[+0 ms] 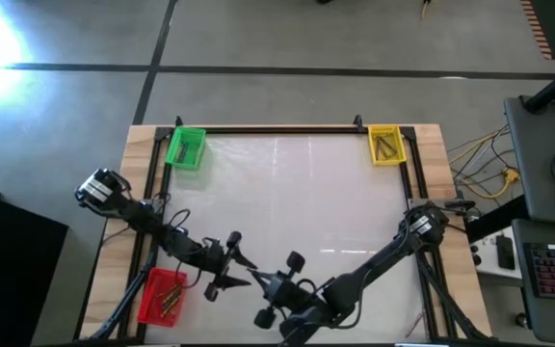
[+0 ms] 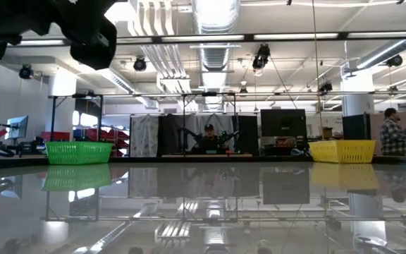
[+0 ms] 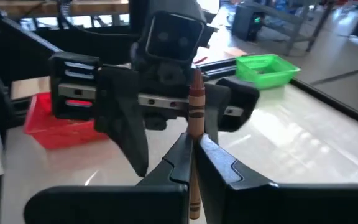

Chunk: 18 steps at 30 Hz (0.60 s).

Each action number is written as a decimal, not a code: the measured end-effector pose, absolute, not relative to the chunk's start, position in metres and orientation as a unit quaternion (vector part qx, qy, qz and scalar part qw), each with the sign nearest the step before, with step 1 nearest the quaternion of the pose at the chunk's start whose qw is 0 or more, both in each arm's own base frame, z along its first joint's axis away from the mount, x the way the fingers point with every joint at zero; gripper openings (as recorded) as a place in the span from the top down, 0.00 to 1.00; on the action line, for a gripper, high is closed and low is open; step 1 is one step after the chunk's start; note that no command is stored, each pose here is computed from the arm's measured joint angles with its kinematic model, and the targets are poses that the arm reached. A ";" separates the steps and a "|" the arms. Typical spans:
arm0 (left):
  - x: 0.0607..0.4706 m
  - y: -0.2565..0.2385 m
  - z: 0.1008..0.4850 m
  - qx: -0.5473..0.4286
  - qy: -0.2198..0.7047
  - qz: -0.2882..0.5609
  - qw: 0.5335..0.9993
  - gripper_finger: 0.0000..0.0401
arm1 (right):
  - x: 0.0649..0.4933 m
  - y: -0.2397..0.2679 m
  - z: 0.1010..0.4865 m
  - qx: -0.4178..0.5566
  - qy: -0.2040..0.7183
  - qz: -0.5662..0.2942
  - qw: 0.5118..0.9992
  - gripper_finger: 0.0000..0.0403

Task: Sort crayons
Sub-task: Put the brown crayon into the red basket

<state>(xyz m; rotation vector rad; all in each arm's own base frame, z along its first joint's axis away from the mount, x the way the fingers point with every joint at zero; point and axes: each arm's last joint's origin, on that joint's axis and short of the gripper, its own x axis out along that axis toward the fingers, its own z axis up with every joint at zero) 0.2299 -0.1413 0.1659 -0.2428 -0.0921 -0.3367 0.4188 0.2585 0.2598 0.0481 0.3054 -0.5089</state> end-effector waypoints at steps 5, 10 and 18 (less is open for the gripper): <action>0.230 -0.141 0.166 -0.119 -0.047 -0.146 0.981 0.57 | 0.426 0.256 0.264 0.036 0.146 -0.216 0.965 0.98; 0.230 -0.141 0.165 -0.120 -0.042 -0.147 0.981 0.68 | 0.429 0.254 0.265 0.036 0.146 -0.212 0.966 0.98; 0.229 -0.143 0.160 -0.126 -0.012 -0.162 0.979 0.96 | 0.429 0.254 0.265 0.080 0.141 -0.213 0.964 0.96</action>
